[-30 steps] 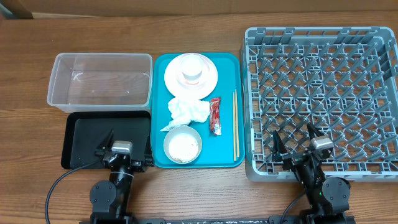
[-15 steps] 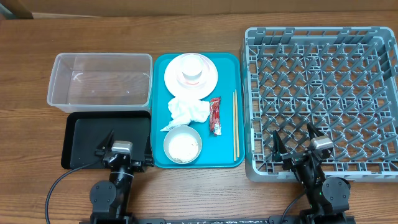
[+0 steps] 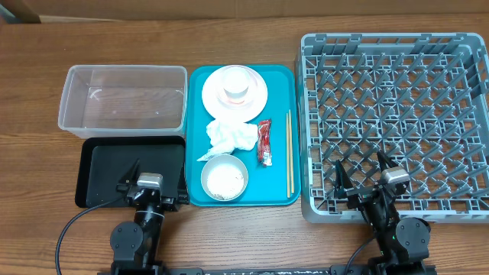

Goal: Sort waste into correct bins and load items into the dishwasher

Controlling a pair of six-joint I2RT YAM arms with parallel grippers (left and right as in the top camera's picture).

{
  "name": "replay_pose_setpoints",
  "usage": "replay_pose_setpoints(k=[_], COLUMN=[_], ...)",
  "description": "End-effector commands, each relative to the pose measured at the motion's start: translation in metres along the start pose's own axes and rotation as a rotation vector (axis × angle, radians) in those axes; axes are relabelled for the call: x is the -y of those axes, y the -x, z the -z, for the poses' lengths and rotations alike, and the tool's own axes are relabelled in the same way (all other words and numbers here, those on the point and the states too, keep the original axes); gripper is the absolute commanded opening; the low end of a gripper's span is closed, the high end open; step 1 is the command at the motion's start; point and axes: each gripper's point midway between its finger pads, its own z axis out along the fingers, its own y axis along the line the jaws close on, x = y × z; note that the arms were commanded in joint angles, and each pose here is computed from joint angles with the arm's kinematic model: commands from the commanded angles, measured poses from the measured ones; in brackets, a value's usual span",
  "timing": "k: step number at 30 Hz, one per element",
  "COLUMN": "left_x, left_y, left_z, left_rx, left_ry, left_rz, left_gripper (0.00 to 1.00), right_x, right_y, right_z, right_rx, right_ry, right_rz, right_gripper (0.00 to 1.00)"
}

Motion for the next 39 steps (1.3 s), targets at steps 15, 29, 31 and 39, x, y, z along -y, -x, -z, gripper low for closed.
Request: replay_pose_setpoints(k=[15,29,31,39], left_x=[0.0,0.0,0.002,0.067], left_y=[-0.002,-0.001,0.003,0.033], left_z=[0.0,0.0,0.0,0.016], left_rx=[-0.005,0.001,0.017,0.087], left_ry=[0.001,0.002,-0.01,-0.417], left_rz=[-0.012,-0.013,-0.001,0.243], left_gripper=[1.0,1.0,1.0,1.0], right_x=[0.001,0.001,0.001,0.001], right_y=[-0.002,-0.002,-0.002,-0.002], right_z=[0.0,0.0,0.0,0.0], right_rx=[0.004,0.004,0.004,0.004], right_ry=[-0.002,-0.002,-0.002,-0.002], right_rz=[0.008,0.008,0.008,0.008], right_gripper=[1.0,1.0,1.0,1.0])
